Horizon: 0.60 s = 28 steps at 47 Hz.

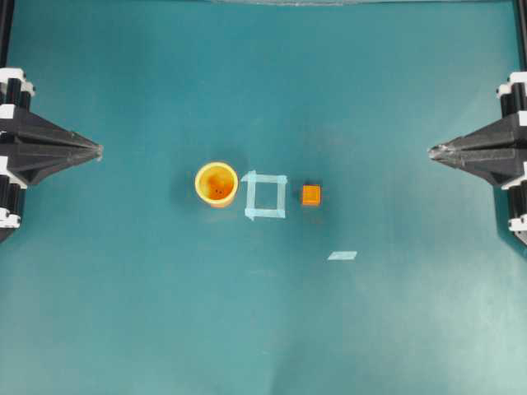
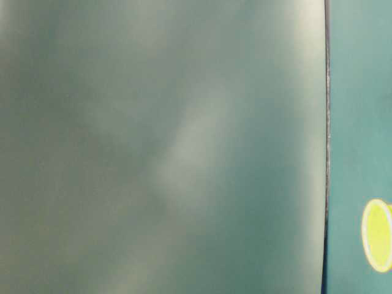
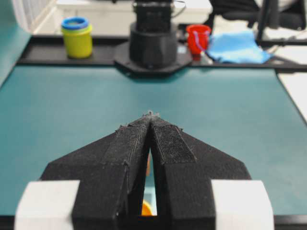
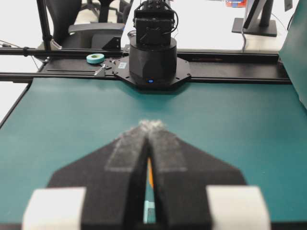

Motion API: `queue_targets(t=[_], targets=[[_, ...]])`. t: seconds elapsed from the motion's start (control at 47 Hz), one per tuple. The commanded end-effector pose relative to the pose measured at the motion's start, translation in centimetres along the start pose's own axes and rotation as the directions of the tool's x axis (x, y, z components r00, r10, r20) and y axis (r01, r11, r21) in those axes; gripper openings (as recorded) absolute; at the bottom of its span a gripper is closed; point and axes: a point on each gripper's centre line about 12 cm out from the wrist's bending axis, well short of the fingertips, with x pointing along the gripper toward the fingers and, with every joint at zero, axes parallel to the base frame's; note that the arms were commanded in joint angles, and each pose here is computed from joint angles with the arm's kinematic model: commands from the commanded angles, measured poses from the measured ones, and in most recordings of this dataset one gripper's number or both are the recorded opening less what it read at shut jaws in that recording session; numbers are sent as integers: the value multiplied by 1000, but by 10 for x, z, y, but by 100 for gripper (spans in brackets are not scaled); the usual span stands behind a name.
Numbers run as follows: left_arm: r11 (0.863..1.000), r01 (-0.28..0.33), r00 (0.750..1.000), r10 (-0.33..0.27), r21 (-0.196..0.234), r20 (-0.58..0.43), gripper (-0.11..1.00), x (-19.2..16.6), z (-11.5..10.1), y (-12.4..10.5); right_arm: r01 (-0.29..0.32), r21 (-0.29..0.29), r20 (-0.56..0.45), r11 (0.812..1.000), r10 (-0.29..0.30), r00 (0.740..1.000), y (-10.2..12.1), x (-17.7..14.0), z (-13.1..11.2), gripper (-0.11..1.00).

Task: Move the block to the left with right arm.
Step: 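Reach the right gripper left over the small orange cube and close on it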

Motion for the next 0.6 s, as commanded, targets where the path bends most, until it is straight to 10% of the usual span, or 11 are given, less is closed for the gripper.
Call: queue_targets(t=[0.0, 0.574], targets=[[1000, 0, 1000, 0, -11, 8, 0, 0, 9, 0, 3, 7, 8, 1000, -3, 1000, -1, 2, 5, 0], [1000, -6, 987, 3, -21, -159, 0, -29, 18, 0, 46, 33, -353, 998, -31, 935, -8, 53, -26, 0]])
